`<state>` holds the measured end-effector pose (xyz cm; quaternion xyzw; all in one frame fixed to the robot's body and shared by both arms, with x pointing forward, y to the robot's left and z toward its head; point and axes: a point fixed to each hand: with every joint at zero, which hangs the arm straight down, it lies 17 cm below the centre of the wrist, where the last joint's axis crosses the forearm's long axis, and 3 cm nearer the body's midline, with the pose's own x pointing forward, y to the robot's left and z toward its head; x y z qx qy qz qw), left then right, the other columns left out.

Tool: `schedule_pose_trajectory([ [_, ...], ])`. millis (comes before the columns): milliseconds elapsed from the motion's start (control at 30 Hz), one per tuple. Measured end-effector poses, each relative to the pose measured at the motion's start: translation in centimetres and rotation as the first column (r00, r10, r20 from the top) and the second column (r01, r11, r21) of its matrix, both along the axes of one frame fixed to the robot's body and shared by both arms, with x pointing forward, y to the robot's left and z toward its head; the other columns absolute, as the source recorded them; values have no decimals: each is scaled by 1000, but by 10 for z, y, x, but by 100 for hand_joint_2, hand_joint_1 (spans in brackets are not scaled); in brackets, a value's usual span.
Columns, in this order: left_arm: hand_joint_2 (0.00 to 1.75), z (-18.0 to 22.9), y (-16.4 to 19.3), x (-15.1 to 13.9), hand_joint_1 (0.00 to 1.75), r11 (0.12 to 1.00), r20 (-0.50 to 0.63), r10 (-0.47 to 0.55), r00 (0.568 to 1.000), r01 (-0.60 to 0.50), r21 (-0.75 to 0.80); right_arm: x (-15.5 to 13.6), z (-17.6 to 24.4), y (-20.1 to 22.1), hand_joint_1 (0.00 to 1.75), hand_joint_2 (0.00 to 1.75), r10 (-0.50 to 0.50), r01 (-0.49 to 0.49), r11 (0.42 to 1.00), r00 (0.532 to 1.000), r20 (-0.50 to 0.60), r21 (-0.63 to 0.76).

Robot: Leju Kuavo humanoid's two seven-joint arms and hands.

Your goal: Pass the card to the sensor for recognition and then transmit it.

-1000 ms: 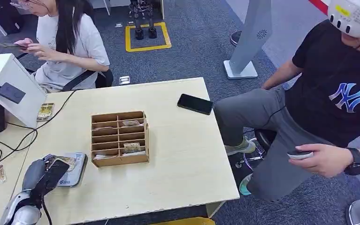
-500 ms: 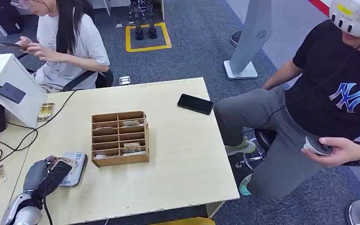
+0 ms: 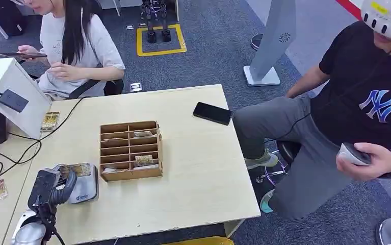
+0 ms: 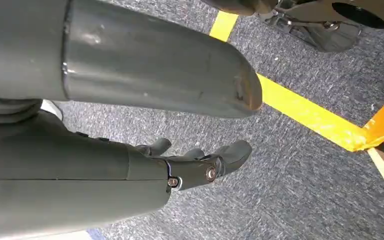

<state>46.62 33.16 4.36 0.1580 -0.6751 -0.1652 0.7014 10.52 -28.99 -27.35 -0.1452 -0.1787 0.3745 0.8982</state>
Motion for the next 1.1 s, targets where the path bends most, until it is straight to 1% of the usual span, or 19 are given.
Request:
schedule_pose_trajectory([
  [233,175,3,0,0,175,999,9,15,1000,-15,-31,0,0,0,0,0,0,0,1000,1000,0,0],
  [300,175,11,0,0,175,993,36,28,999,-23,-117,0,0,0,0,0,-1,1,1000,1000,-2,-2],
  [367,175,25,5,3,175,975,80,66,995,-47,-216,-1,0,-1,0,0,1,-1,1000,1000,-4,-5],
  [500,175,66,24,11,175,925,205,193,959,-109,-365,-1,0,-1,0,0,0,0,1000,1000,-12,-12],
  [567,175,84,33,15,175,910,256,237,937,-121,-396,0,0,0,0,0,10,-10,1000,1000,-11,-12],
  [667,175,105,38,19,175,906,316,262,912,-120,-406,1,0,2,0,0,14,-14,1000,1000,-10,-10],
  [700,175,111,41,20,175,917,342,271,900,-133,-377,2,0,2,0,0,15,-15,1000,1000,-9,-10],
  [733,175,121,45,21,175,936,384,278,881,-159,-313,2,0,3,0,0,17,-17,1000,1000,-11,-7],
  [800,175,139,51,23,175,963,469,269,841,-229,-141,1,0,4,0,0,19,-19,1000,1000,-15,-2],
  [833,175,150,53,24,175,962,514,251,820,-268,-41,1,0,6,0,0,24,-24,1000,1000,-17,1],
  [900,175,173,50,27,175,908,613,174,770,-366,203,2,0,7,0,0,40,-39,999,999,-18,3],
  [933,175,182,43,28,175,854,656,109,747,-408,323,4,0,7,0,0,44,-44,999,999,-18,4],
  [967,175,189,38,30,175,808,680,52,731,-431,402,6,0,8,0,0,50,-50,999,999,-16,5],
  [1067,175,198,28,35,175,746,696,-31,717,-447,494,10,1,9,0,0,56,-56,998,998,-12,6],
  [1100,175,198,24,37,175,720,693,-67,718,-446,532,11,1,9,0,0,58,-58,998,998,-11,5],
])
